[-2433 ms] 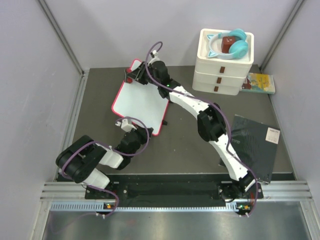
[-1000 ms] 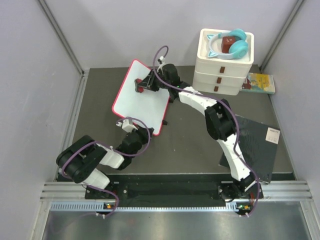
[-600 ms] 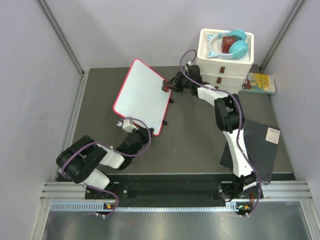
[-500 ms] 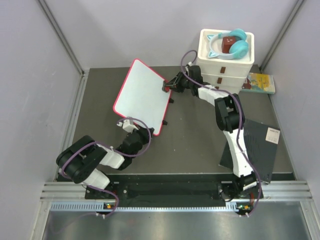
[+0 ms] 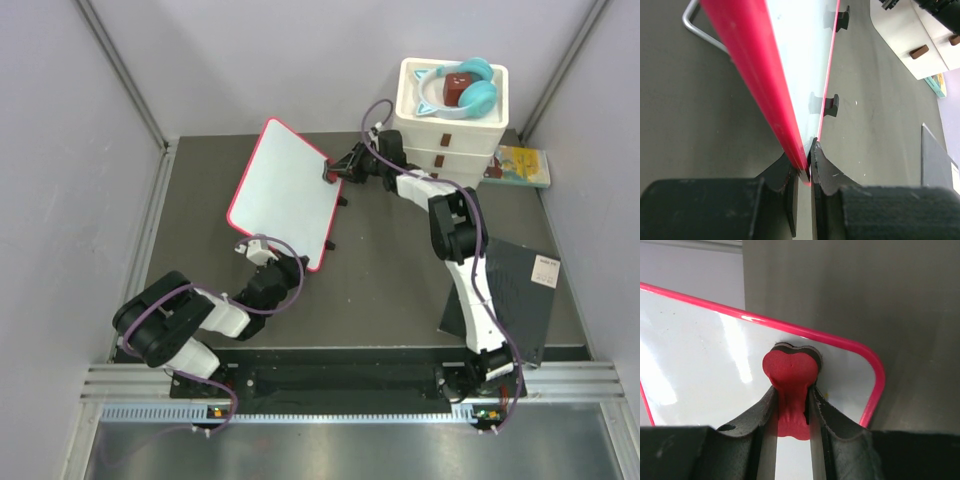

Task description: Erase the whiteboard

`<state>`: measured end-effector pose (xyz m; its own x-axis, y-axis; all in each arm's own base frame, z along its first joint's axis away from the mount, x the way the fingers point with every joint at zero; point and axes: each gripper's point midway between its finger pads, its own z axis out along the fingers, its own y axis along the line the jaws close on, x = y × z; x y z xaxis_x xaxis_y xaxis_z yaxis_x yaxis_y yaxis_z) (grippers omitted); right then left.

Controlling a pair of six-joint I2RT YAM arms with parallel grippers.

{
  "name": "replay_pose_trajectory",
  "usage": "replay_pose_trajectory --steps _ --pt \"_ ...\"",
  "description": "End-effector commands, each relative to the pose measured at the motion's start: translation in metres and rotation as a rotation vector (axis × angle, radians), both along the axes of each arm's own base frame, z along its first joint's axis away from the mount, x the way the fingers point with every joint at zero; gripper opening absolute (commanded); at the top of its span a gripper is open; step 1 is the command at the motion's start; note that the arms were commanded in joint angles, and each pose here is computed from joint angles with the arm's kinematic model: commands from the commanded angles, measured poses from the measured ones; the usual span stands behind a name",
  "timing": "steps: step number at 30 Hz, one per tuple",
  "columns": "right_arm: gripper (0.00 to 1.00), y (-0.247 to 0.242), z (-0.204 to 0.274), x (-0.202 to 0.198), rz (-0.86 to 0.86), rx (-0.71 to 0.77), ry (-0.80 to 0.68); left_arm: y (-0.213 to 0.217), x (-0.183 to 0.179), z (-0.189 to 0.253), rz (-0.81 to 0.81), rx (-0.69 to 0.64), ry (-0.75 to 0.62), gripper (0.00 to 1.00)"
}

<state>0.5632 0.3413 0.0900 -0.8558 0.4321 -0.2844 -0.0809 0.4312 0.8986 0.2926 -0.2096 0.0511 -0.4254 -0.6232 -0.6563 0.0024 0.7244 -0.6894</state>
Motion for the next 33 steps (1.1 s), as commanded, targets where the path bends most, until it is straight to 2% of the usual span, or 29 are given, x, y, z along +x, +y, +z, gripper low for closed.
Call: replay_pose_trajectory --steps 1,6,15,33 --pt "0.00 0.050 0.042 -0.024 0.127 0.054 -0.109 0.056 -0.086 -0.121 -0.156 0.460 0.407 0.00" --pt "0.00 0.065 0.048 -0.035 0.176 0.053 -0.138 0.056 -0.087 -0.121 -0.156 0.465 0.406 0.00" --pt "0.00 0.051 -0.033 -0.073 0.170 -0.058 0.026 0.057 -0.087 -0.120 -0.147 0.464 0.405 0.00" --pt "0.00 0.029 -0.094 -0.181 0.291 -0.092 0.155 0.057 -0.086 -0.117 -0.146 0.457 0.386 0.00"
